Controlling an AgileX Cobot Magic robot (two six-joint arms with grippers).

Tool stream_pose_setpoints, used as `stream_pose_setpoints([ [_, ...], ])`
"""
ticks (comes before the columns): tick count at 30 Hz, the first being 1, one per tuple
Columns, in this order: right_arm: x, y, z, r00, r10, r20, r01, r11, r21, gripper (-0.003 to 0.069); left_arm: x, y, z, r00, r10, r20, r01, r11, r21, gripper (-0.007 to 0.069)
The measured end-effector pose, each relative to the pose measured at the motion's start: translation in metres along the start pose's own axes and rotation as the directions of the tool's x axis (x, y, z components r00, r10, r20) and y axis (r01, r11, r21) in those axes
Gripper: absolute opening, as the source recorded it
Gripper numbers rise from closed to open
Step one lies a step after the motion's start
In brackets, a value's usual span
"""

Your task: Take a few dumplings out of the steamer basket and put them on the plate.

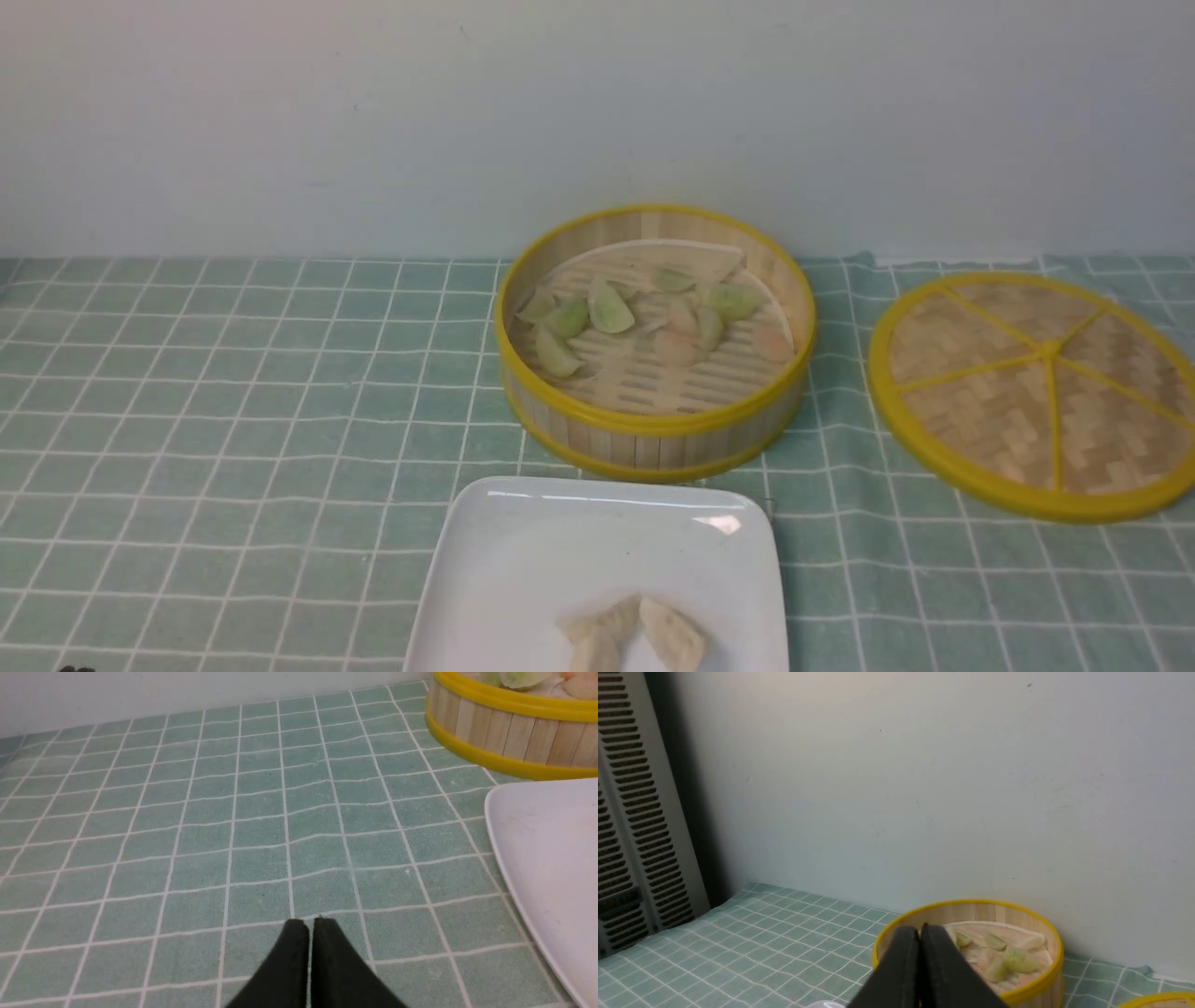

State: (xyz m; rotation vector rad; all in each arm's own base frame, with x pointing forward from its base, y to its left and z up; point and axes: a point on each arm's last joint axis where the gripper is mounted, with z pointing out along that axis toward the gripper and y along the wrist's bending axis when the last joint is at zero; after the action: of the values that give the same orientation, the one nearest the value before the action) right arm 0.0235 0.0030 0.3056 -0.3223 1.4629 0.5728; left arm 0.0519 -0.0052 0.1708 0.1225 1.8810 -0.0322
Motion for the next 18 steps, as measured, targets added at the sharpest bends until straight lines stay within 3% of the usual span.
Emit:
stream_pose_setpoints([
  [18,0.0001,0.0017,0.0,1.0,0.013,-0.001,-0.013,1.0,-0.018,-0.0013,0.0,0.0,0.0,1.0,-0.001,0.0,0.001,1.0,0.0,-0.0006],
])
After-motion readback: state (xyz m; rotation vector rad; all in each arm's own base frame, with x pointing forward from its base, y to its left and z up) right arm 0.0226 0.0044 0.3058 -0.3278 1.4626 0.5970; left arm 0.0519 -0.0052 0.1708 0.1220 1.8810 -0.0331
